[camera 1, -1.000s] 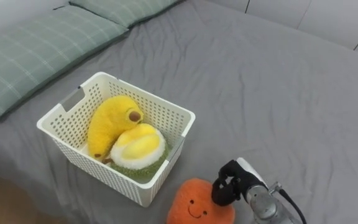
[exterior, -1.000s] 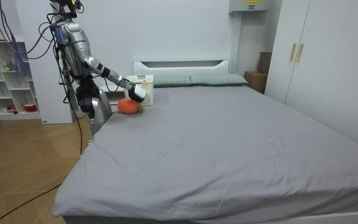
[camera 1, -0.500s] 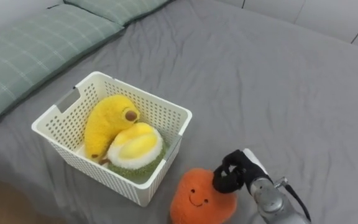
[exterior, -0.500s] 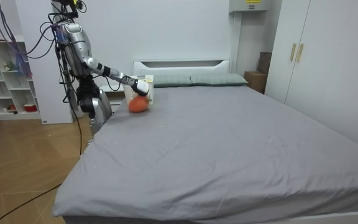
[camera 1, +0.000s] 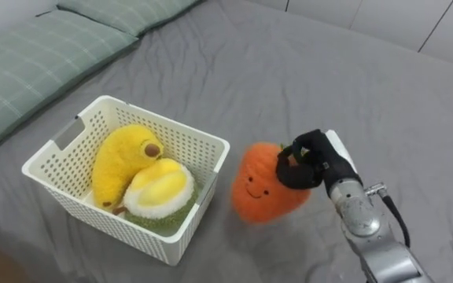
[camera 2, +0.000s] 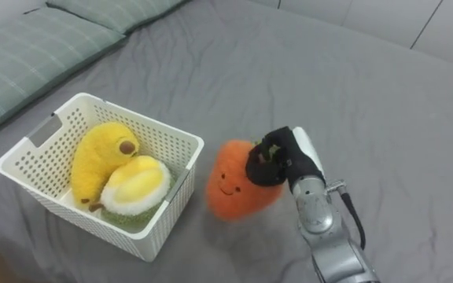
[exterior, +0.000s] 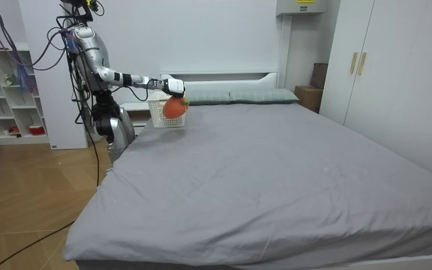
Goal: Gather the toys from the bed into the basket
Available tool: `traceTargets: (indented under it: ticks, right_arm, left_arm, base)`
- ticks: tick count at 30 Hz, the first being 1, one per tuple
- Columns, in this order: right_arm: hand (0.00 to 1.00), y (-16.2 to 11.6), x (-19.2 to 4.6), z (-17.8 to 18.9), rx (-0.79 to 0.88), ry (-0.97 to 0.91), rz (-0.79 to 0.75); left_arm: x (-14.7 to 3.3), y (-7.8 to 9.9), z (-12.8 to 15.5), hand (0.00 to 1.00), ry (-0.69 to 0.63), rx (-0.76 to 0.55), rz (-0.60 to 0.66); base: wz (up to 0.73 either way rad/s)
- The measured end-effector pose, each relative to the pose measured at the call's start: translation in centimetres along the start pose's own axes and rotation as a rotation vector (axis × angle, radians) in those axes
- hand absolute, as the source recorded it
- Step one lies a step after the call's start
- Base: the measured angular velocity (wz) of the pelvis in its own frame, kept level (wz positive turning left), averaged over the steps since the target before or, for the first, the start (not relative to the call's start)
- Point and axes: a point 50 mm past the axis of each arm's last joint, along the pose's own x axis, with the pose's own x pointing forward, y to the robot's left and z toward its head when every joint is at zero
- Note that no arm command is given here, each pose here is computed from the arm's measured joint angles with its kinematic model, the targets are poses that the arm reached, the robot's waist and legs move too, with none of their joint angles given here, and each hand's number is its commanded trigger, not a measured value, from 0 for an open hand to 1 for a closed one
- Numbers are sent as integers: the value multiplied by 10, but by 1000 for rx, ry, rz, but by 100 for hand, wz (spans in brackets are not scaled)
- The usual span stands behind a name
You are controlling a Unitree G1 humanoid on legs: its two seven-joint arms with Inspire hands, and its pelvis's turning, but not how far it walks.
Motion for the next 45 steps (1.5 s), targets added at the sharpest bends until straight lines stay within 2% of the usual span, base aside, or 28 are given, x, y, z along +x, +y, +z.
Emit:
traceTargets:
  ticks: [4,11,18,26,34,45]
  right_arm:
    - [100,-12,0,24,10,-102,-46]
    - [100,-19,1,34,-10,-141,-59]
    - [100,-25,10,61,-52,-233,-69]
    - [100,-32,11,99,-141,-374,-71]
    - [100,-24,16,134,-272,-442,11]
    - [100,2,17,170,-316,-526,105]
  left_arm:
    - [0,5,0,0,1,-11,14]
    - [0,9,-2,0,6,-6,22]
    - [0,10,1,0,-6,-2,24]
    - [2,11,8,0,-21,81,15]
    - [4,12,17,0,-28,66,21]
    - [5,13,30,0,-44,74,23]
  base:
    - [0]
    - [0]
    - [-11]
    - [0]
    - [1]
    - [16]
